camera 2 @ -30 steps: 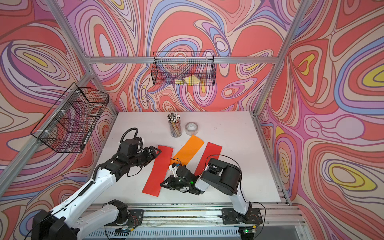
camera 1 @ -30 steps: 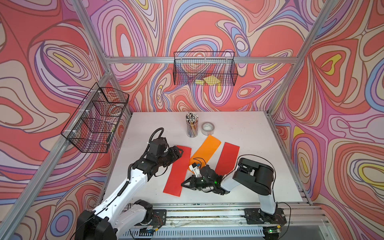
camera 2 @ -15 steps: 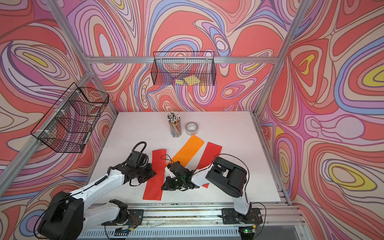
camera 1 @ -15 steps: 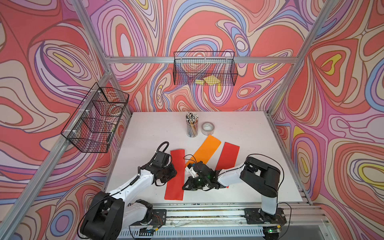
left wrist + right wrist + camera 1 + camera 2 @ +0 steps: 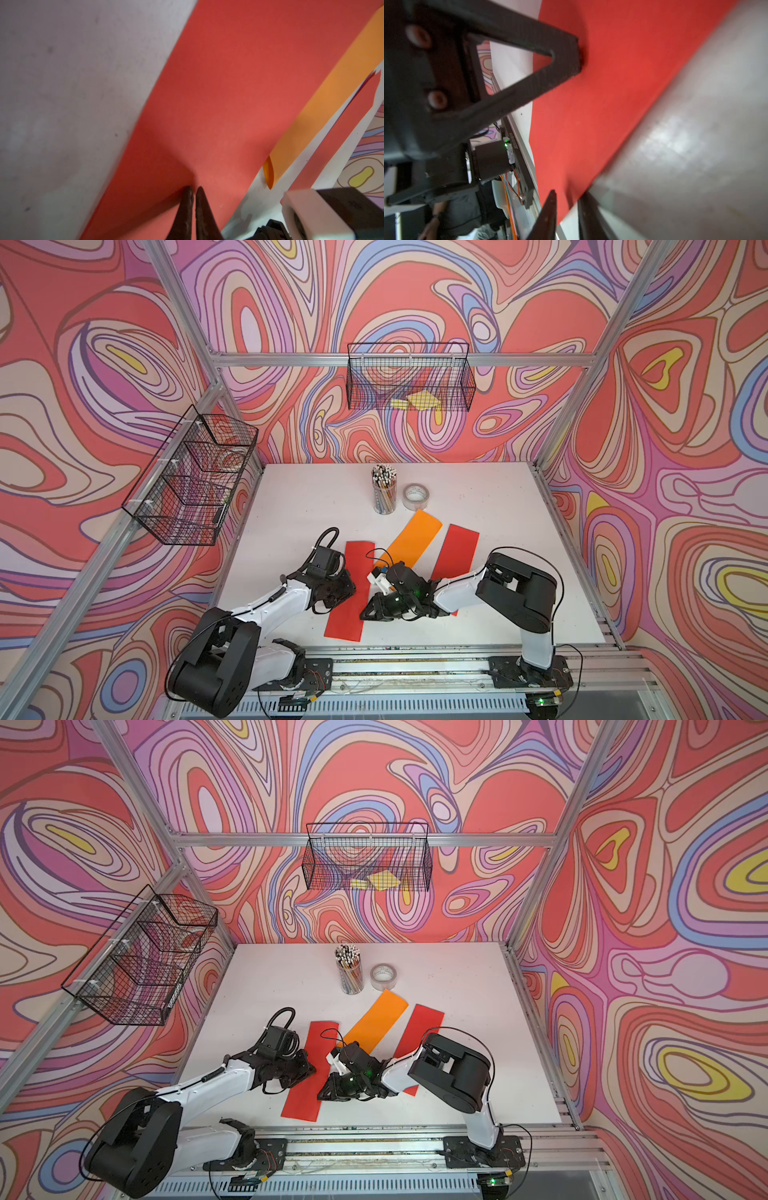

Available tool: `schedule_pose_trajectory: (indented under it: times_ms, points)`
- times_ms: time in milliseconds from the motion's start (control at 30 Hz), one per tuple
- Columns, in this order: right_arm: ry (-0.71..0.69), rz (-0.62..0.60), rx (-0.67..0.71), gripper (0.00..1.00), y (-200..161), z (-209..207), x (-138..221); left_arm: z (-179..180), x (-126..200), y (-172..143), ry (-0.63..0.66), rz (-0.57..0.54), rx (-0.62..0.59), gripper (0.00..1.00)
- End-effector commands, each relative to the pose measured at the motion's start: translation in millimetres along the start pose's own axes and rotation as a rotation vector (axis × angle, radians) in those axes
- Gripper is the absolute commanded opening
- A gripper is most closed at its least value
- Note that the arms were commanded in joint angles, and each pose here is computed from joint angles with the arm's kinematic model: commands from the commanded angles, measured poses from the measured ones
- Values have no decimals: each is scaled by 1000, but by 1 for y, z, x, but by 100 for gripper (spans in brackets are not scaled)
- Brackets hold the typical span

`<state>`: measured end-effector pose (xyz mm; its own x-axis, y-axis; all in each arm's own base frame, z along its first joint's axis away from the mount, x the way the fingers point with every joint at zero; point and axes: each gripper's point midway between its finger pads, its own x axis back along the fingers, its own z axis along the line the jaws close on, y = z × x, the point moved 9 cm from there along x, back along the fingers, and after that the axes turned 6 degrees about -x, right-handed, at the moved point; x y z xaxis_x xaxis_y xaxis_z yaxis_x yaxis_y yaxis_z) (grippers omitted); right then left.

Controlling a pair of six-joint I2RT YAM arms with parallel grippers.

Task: Fold the rectangular paper in half along the long edge
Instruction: Adjust the paper at the center of the board, then fold the paper at the center of the board.

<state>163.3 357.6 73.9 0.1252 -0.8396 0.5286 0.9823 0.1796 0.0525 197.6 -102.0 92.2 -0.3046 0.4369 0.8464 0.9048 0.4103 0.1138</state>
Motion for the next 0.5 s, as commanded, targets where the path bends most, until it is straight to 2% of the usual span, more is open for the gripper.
schedule_pose_trajectory:
  times_ms: [0, 233, 467]
  points:
    - [-73, -27, -47, 33, 6, -19, 12, 9, -7, -4, 34, 22, 21, 10]
    - [-67, -80, -59, 34, 32, -23, 33, 4, -4, -1, 13, 7, 14, 17]
    - [-21, -111, -44, 35, 62, -22, 40, 3, -1, -1, 3, 1, 7, 18]
